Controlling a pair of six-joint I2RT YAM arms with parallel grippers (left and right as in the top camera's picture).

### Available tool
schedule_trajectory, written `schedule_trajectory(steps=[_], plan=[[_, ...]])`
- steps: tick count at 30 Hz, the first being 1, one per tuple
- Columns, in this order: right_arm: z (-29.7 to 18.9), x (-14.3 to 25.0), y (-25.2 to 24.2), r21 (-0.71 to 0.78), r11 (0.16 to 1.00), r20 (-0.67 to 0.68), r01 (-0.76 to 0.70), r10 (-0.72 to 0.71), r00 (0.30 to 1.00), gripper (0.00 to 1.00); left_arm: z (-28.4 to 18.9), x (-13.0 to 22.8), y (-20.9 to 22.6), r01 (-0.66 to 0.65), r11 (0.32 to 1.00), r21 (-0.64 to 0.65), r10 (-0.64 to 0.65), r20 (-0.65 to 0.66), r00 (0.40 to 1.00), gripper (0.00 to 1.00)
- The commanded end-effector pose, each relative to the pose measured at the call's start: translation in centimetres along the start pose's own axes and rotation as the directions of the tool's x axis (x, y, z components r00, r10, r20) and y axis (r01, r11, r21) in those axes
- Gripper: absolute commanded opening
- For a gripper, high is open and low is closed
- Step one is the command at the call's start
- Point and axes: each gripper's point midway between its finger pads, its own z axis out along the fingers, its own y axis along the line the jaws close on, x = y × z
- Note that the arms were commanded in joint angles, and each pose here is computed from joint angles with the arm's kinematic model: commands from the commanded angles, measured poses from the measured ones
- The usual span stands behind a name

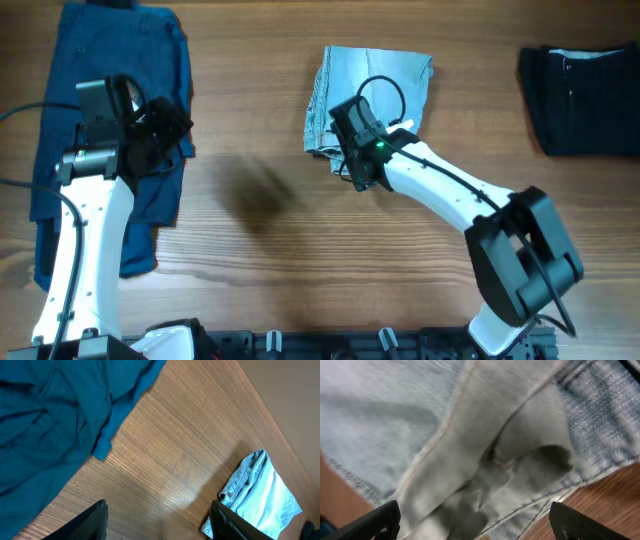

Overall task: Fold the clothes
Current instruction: 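Drag the folded jeans rightward and upward with the right gripper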

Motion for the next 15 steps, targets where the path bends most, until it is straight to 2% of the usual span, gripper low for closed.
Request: schedule_trajectory(steps=[1, 10, 13, 14, 15], plan=[[1.3, 0.4, -1.3, 0.048, 0.999, -0.015, -0.013, 0.013, 1.000, 0.96, 0.2, -0.1, 0.4, -0.002, 1.000, -0.011, 0.002, -0.002, 1.000, 0.65], [4.5, 0.9, -3.4, 0.124, 0.992, -0.068, -0.026, 0.035, 0.997, 0.92, 0.2, -0.1, 0.4, -0.002, 1.000, -0.014, 0.001, -0.002, 1.000, 0.65], [4.9, 0.3, -3.5, 0.132, 0.991, -0.084, -0.024, 0.035, 0.996, 0.71, 0.2, -0.2, 0.6, -0.001, 1.000, -0.025, 0.001, 0.003, 1.000, 0.65], [5.0, 0.0, -3.3, 0.123, 0.992, -0.087, 0.002, 0.008, 0.996, 0.61, 0.2, -0.2, 0.7, -0.001, 1.000, -0.030, 0.001, 0.007, 1.000, 0.65], [5.0, -0.3, -3.0, 0.109, 0.993, -0.096, 0.044, -0.033, 0.995, 0.59, 0.2, -0.2, 0.8, -0.001, 0.999, -0.033, 0.001, 0.008, 1.000, 0.65]])
